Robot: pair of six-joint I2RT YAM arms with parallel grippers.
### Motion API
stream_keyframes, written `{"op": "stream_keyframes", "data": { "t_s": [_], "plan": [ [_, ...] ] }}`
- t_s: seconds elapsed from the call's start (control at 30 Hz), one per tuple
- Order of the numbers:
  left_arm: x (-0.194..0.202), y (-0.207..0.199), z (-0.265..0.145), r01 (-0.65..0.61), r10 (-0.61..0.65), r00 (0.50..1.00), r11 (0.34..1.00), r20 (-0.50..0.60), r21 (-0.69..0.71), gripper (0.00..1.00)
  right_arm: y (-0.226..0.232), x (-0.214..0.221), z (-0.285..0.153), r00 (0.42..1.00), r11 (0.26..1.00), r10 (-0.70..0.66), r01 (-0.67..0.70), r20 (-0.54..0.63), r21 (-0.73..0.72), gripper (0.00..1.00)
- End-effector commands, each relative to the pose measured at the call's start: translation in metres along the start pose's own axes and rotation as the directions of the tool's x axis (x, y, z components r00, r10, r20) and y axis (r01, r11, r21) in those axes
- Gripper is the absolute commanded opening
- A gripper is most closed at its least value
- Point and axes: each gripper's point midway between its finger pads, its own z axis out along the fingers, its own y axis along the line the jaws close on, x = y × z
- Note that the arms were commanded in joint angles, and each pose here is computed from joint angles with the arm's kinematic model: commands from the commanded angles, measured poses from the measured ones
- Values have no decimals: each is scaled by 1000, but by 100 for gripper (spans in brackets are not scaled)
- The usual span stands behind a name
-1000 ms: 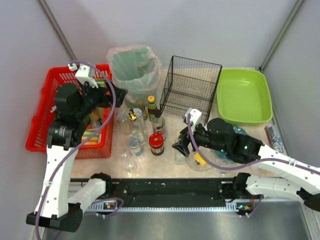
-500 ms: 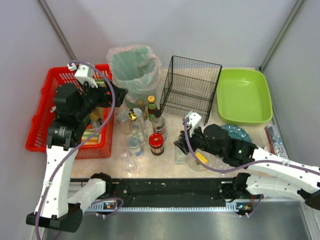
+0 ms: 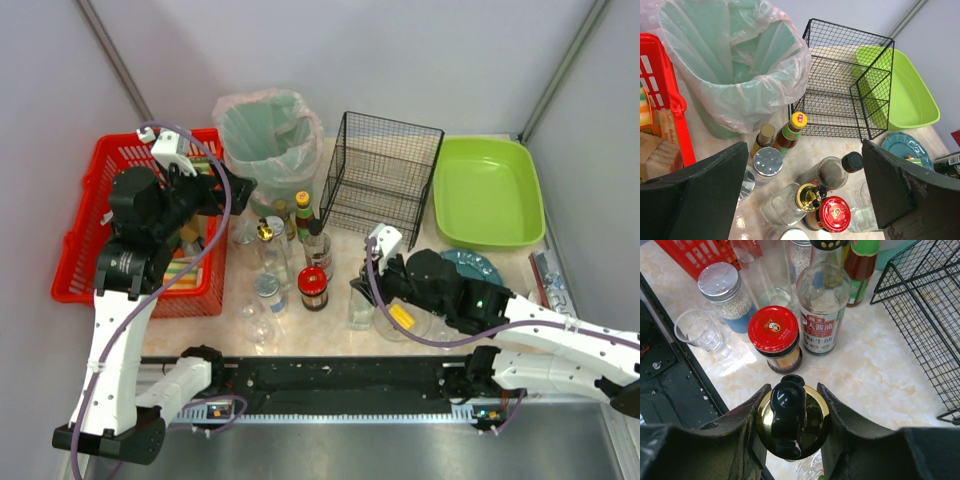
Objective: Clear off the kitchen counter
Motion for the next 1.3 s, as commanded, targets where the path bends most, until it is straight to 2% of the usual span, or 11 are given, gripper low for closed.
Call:
{"op": "stream_keyframes", "data": {
  "t_s": [0.0,0.27,0.6,0.97,1.27],
  "plan": [
    [-14,-5,-4,-18,16,998,1000,56,18,99,-1,-63,-14,990,1000,11,-15,143,23,0],
    [-23,-8,-9,-16,15,997,1000,73,11,99,-15,-182,-70,927,995,-10,-26,375,92,0],
    [-36,-12,-10,-26,24,995,1000,95,15,99,-72,-273,-110,866,923,-211,24,454,383,0],
    [-39,-18,-13,-44,40,995,998,89,40,99,-164,-316,-91,822,835,-340,41,456,549,0],
    [-38,-15,-17,-55,53,994,998,91,19,99,-202,-348,-79,765,812,-398,37,507,583,0]
  ]
}}
